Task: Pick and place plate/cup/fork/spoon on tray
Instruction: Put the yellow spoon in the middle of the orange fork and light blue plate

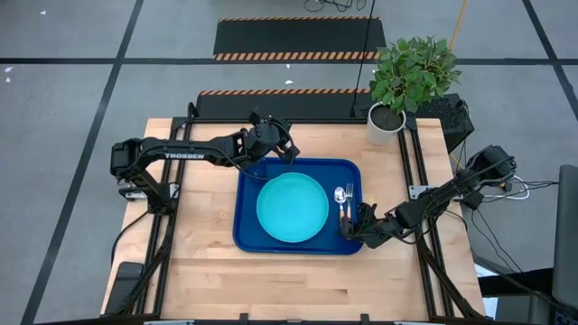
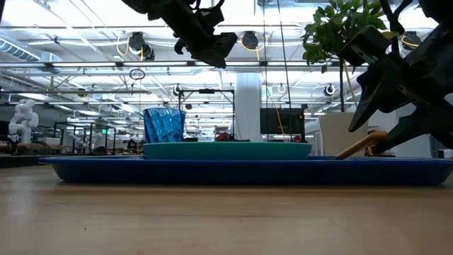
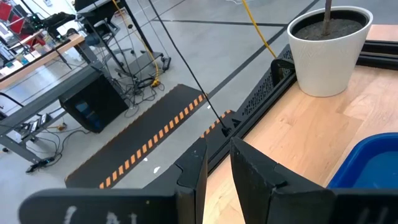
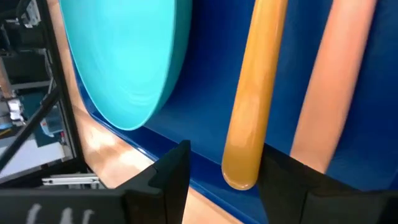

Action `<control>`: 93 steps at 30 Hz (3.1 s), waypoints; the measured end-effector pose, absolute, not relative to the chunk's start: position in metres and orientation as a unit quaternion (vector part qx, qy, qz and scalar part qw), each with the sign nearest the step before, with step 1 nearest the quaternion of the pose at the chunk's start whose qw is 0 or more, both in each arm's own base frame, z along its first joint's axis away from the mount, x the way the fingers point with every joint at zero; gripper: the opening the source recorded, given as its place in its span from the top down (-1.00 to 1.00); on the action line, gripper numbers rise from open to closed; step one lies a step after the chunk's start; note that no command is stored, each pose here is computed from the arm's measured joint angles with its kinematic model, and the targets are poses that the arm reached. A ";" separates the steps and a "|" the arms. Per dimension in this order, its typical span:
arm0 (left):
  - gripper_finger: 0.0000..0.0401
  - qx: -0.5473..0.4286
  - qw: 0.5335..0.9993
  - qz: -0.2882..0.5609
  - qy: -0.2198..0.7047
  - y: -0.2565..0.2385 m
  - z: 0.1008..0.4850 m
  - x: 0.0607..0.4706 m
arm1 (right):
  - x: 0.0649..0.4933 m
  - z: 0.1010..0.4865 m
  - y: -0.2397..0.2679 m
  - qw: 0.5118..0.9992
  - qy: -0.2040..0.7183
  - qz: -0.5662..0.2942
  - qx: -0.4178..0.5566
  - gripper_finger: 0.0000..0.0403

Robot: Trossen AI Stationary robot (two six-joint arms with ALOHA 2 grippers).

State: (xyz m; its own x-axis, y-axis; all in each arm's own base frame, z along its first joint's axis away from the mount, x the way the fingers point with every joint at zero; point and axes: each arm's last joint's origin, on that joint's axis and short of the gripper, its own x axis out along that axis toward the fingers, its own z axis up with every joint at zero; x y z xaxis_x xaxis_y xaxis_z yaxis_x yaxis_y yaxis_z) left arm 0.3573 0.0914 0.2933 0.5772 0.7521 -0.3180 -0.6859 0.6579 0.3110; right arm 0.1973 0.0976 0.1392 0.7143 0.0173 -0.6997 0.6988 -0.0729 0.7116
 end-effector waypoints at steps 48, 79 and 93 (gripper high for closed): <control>0.63 0.076 0.887 0.403 0.210 0.088 0.294 0.358 | 0.187 0.179 0.075 0.862 0.385 -0.129 0.302 0.92; 0.63 0.108 0.898 0.372 0.210 0.063 0.296 0.364 | 0.213 0.151 0.046 0.857 0.512 -0.051 0.026 1.00; 0.63 0.112 0.897 0.371 0.214 0.063 0.295 0.364 | 0.220 0.156 0.023 0.844 0.533 -0.043 0.046 1.00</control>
